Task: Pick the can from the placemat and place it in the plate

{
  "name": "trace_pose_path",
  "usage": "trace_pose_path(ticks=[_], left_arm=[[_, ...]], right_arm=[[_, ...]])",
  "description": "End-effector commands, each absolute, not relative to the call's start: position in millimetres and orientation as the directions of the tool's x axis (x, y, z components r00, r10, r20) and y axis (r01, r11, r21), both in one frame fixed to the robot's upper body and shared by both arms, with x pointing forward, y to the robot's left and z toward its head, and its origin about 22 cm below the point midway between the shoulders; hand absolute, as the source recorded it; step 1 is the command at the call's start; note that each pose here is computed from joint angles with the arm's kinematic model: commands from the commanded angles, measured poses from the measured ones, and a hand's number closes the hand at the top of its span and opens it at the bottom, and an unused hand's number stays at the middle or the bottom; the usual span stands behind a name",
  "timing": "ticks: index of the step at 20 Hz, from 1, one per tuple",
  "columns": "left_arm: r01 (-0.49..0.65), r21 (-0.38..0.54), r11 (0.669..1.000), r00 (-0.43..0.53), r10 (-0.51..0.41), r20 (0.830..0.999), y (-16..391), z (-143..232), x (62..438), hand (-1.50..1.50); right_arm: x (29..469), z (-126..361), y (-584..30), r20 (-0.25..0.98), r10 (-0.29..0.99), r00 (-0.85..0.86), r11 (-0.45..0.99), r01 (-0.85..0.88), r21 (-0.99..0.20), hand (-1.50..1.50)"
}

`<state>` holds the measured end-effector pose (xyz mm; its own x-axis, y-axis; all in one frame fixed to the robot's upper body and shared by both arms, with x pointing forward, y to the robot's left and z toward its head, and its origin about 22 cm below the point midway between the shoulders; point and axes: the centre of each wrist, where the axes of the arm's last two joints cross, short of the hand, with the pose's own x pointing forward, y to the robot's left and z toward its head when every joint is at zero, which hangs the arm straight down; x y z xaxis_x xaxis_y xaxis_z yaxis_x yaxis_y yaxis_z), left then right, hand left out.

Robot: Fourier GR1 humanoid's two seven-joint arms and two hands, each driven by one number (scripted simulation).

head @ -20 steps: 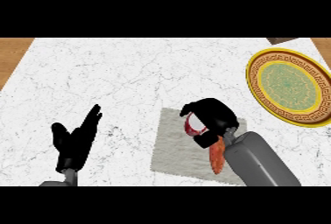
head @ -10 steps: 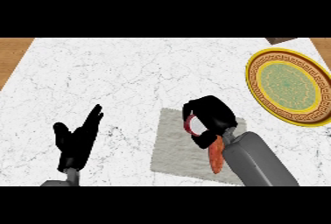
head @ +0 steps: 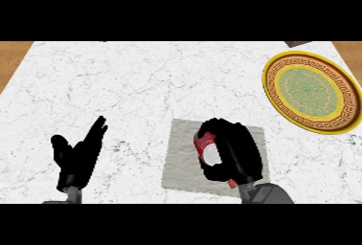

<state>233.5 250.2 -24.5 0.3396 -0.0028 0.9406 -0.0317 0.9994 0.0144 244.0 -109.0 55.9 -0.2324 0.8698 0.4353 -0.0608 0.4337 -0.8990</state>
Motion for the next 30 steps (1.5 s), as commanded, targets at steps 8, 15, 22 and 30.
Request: trace_pose_path(ticks=[8,15,22,30], left_arm=[[-0.015,0.013,1.000,0.372,-0.007,0.928,238,-39,227,0.00],[0.001,0.019,1.000,0.373,-0.018,0.928,239,-27,236,0.00],[0.010,0.007,1.000,0.383,-0.010,0.924,228,-41,232,0.00],[0.016,0.002,1.000,0.367,-0.008,0.930,230,-24,241,0.00]], right_arm=[[193,104,-133,0.632,0.772,-0.068,0.603,0.390,-0.696,1.50],[214,100,-195,0.754,0.656,-0.033,0.660,0.509,-0.552,1.50],[242,81,-262,0.742,0.670,-0.032,0.603,0.606,-0.519,1.50],[314,71,-353,0.745,0.667,0.021,0.515,0.709,-0.481,1.50]])
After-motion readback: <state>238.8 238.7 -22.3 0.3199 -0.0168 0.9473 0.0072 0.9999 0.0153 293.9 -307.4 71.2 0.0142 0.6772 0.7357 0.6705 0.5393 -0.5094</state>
